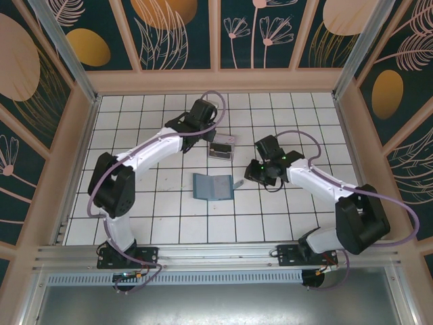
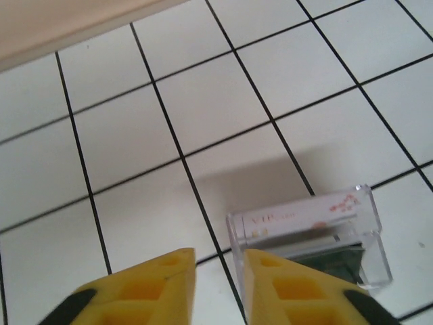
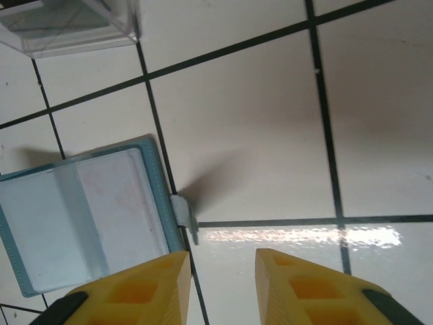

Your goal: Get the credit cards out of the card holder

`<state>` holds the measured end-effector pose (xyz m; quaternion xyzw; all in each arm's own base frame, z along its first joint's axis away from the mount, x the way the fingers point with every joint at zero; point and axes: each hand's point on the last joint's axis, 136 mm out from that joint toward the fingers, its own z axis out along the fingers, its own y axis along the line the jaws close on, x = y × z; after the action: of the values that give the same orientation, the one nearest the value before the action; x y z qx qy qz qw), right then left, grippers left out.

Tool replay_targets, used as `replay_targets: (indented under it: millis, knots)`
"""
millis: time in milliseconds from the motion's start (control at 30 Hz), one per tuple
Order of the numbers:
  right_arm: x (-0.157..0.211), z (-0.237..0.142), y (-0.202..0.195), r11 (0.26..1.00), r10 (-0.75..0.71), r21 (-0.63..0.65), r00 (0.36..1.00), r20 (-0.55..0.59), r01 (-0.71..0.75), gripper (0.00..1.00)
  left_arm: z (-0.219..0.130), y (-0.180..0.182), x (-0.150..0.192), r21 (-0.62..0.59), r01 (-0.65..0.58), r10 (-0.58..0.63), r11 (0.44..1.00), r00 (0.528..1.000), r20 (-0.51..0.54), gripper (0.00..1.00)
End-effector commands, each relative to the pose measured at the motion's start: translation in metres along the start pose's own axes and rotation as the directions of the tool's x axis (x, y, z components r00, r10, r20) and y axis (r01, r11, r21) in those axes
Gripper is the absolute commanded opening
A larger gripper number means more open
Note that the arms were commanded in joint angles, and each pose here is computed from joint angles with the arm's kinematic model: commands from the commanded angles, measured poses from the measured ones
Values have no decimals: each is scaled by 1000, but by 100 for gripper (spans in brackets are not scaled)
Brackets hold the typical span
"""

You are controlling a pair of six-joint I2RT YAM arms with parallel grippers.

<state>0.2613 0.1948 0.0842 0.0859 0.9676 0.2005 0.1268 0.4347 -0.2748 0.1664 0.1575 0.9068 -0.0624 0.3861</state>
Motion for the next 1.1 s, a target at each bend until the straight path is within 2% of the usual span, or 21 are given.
replay_targets:
  millis: [0,167,267,433,633,833,967,1067]
  knots:
    - [-2,4,19,998,-60,-30,998,-3,60,32,-10,2,6,14,236,-236,972,972,-5,28]
    - [-1,15,27,996,-86,-34,996,-27,85,32,-8,-6,37,9,355,-350,935,924,-152,32]
    - [1,23,30,995,-98,-36,994,-42,97,31,-4,-18,60,12,395,-380,919,891,-250,32]
    - [5,35,31,993,-114,-37,991,-72,112,30,-7,-46,91,32,385,-355,922,878,-321,33]
    - [10,43,28,992,-126,-29,988,-93,124,27,-20,-81,118,155,491,-395,857,821,-413,32]
    - [14,48,25,992,-126,-30,986,-107,123,18,-27,-106,152,216,545,-386,810,773,-504,28]
    - [17,48,25,992,-125,-30,986,-110,123,7,-31,-122,168,260,597,-390,759,737,-553,23]
    - [20,49,25,992,-122,-27,986,-115,120,4,-31,-130,173,288,628,-390,723,715,-580,21]
